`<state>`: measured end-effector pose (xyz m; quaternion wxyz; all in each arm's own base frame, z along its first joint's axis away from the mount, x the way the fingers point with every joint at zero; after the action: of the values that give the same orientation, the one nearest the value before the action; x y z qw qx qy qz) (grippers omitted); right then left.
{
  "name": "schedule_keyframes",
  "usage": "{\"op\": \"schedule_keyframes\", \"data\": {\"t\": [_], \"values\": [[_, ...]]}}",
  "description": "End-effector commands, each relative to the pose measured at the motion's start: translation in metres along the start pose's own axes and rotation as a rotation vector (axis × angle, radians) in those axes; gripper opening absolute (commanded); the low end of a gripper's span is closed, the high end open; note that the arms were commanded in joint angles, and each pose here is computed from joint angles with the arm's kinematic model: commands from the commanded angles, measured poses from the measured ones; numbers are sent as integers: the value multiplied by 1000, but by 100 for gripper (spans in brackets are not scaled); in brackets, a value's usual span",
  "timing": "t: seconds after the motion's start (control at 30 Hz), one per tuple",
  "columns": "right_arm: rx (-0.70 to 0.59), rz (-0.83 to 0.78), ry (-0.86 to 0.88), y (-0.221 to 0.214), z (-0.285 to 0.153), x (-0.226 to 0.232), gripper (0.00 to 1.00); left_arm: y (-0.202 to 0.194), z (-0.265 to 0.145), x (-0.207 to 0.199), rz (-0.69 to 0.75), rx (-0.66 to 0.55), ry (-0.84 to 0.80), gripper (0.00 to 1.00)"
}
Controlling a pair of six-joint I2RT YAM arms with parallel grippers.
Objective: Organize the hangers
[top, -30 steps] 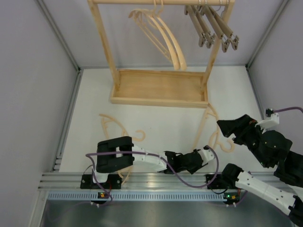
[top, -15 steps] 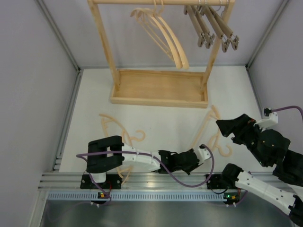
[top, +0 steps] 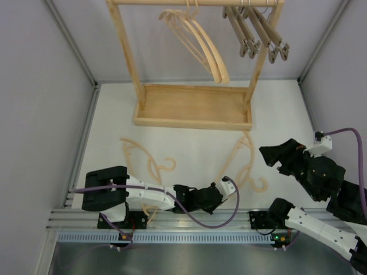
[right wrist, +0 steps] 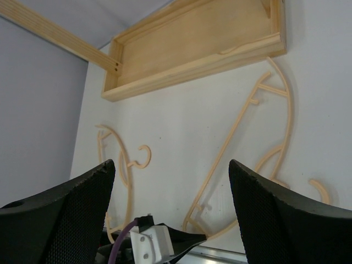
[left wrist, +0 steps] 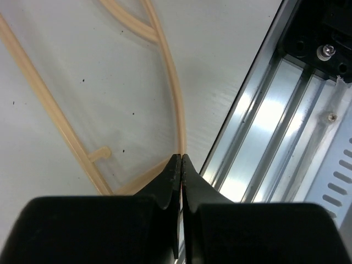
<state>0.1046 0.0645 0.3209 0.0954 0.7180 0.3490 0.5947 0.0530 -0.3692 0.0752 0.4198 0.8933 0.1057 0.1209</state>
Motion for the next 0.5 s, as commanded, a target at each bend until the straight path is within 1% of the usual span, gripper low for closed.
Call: {"op": "schedule_keyframes", "data": {"t": [0.0, 0.1, 0.13, 0.2, 0.23, 0.27, 0.3, 0.37, 0.47], "values": [[18, -7, -2, -5, 4, 1, 81, 12, -17, -3, -52, -69, 9, 0], [21, -5, -5, -8, 6, -1, 81, 7, -18, -6, -54, -58, 3, 0], [21, -6, -5, -8, 6, -1, 81, 6, -17, -7, -52, -53, -1, 10], [23, -5, -4, -9, 7, -1, 81, 6, -14, -10, -40, -46, -9, 25], [24, -5, -4, -9, 6, -1, 81, 7, -13, -10, -34, -42, -9, 39], [22, -4, -3, -8, 6, -1, 81, 6, -12, -11, -21, -35, -9, 43], [22, -4, -3, -8, 6, -2, 81, 13, -11, -12, -14, -44, -10, 47], [21, -2, -1, -8, 6, -2, 81, 14, -7, -13, 7, -37, -6, 51], [21, -1, 2, -8, 5, -3, 81, 18, 1, -12, 33, -17, 11, 52]]}}
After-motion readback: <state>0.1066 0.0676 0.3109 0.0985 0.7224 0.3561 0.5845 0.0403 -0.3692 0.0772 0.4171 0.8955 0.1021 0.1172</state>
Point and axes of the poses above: each gripper's point midway between its finger pads, its own z axis out along the fingers, its own x axis along the line the jaws close on, y = z × x, the point moved 5 cm from there along -z, back along the fingers, and after that the axes turned 15 degrees about z, right-handed, at the moved point
